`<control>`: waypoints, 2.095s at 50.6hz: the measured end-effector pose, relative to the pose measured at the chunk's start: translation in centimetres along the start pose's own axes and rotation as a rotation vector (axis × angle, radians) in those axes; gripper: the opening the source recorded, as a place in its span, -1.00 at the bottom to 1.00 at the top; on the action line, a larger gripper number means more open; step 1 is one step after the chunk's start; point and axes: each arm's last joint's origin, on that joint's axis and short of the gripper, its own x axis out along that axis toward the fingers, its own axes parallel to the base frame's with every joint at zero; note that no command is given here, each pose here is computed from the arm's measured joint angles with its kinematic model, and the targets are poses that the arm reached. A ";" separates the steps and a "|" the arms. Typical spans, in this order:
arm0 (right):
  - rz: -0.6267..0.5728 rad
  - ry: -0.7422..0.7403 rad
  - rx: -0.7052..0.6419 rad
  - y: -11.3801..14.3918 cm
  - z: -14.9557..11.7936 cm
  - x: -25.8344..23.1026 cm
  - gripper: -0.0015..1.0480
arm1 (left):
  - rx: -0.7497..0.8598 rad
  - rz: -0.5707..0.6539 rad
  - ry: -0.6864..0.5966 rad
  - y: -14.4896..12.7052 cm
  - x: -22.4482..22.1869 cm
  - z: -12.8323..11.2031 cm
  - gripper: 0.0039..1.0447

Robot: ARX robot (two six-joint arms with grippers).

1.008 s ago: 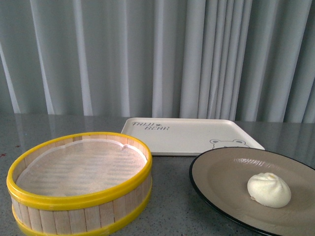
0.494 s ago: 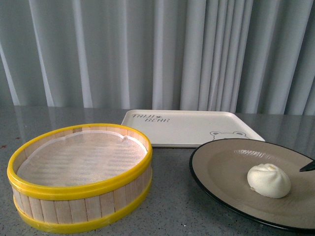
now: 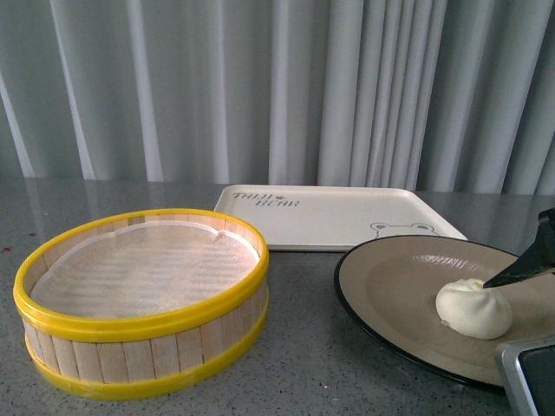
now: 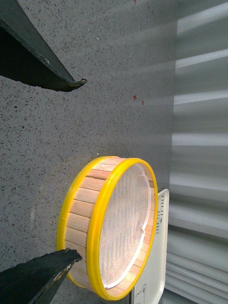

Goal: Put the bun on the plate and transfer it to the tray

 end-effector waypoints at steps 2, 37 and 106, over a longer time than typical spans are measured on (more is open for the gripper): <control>-0.001 -0.004 0.001 -0.1 0.1 0.1 0.83 | 0.000 0.000 0.000 0.0 0.0 0.0 0.88; -0.012 0.000 0.047 0.7 1.2 2.1 -0.25 | 0.000 0.000 0.000 0.0 0.0 0.0 0.88; -0.372 -0.082 0.157 -9.5 -6.3 -0.3 -0.94 | 0.000 0.000 0.000 0.0 0.0 0.0 0.88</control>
